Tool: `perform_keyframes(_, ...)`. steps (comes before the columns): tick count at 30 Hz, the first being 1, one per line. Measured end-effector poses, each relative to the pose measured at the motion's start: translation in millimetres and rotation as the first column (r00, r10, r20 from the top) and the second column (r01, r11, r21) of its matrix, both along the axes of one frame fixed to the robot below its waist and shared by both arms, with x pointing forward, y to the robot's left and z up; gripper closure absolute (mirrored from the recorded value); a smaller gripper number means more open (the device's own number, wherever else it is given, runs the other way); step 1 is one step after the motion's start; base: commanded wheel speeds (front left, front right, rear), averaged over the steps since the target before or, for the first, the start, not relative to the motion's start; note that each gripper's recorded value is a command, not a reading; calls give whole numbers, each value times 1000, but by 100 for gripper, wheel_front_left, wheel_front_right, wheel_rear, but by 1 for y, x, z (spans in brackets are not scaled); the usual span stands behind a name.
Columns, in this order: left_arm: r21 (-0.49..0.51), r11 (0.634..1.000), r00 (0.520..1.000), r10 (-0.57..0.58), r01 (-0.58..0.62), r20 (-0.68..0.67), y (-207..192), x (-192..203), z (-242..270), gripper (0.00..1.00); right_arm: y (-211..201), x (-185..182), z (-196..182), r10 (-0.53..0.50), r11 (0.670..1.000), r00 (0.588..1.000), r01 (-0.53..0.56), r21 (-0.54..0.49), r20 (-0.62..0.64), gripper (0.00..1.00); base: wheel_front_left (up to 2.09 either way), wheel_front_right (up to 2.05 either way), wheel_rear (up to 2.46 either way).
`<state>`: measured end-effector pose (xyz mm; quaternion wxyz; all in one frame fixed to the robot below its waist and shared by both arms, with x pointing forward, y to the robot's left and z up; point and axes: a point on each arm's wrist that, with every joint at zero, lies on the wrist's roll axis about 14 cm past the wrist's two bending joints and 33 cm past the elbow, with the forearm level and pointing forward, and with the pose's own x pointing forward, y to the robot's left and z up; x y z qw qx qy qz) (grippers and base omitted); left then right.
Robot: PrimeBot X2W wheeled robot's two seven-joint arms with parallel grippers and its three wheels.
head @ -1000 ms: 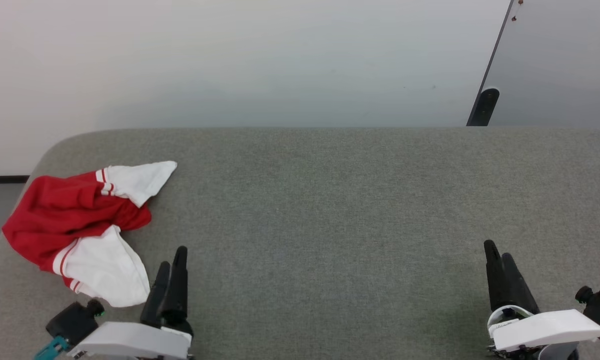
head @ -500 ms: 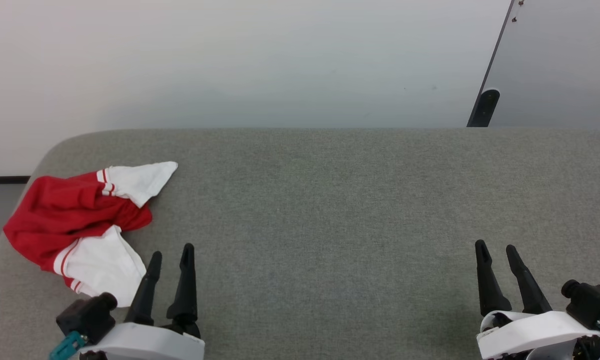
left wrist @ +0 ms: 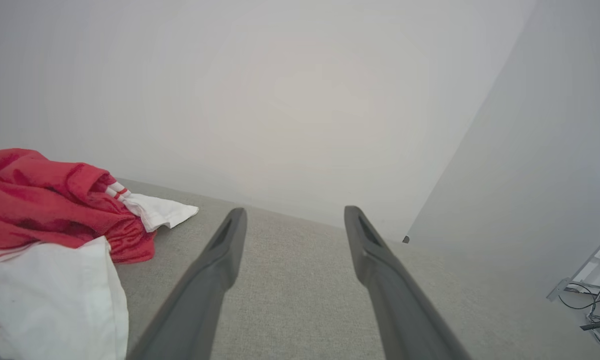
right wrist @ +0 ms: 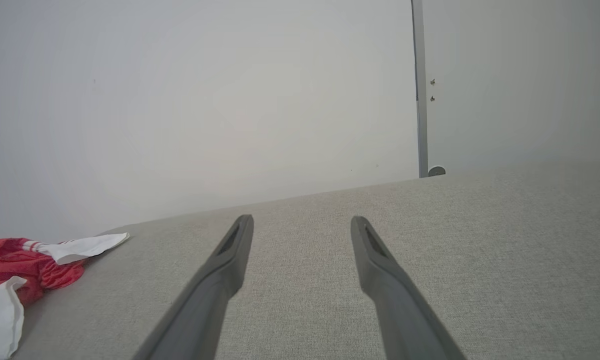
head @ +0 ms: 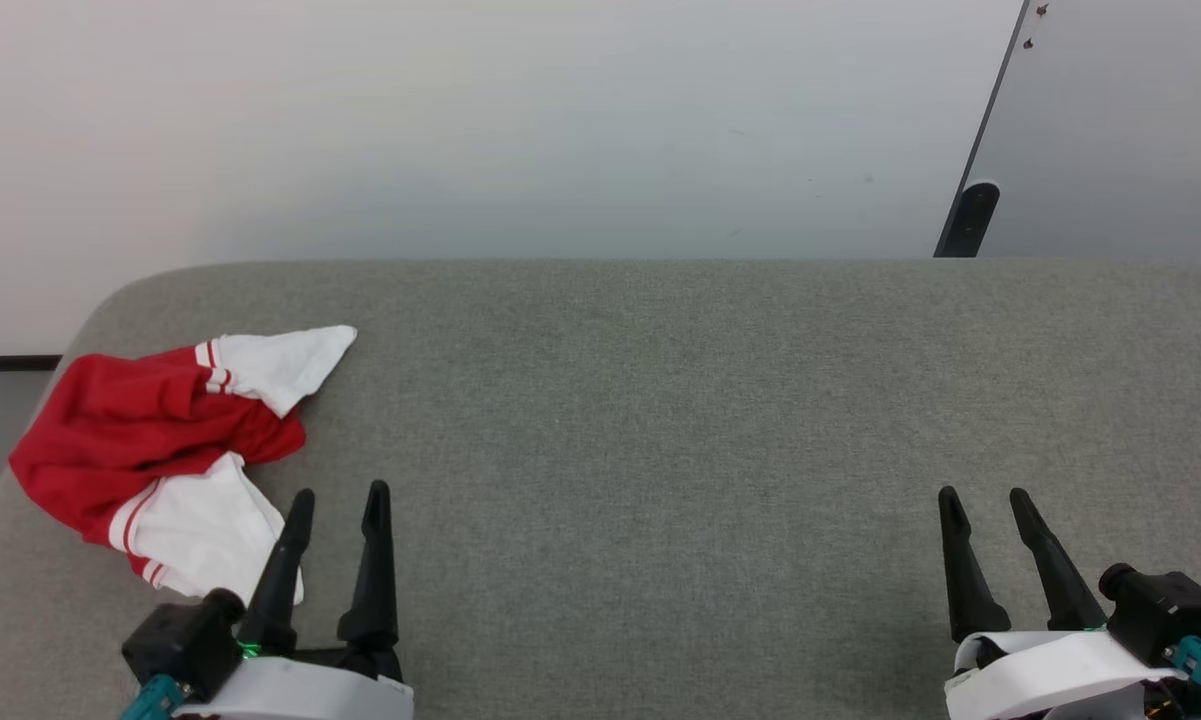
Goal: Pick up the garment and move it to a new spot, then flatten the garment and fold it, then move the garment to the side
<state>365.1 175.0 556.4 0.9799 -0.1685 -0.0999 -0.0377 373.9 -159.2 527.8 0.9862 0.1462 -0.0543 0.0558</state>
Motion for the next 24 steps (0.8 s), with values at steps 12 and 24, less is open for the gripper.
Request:
perform_keyframes(12, 101, 995, 999, -12, 9, 30, -6, -5, 3, 0, 3, -2, 5, 9, 995, 999, -5, -102, 36, 0, 0, 0, 0)
perform_keyframes(24, 170, 985, 999, -14, 6, 43, -9, -10, 1, 0, 10, -6, 9, 30, 980, 997, -16, -200, 66, 0, 0, 0, 0)
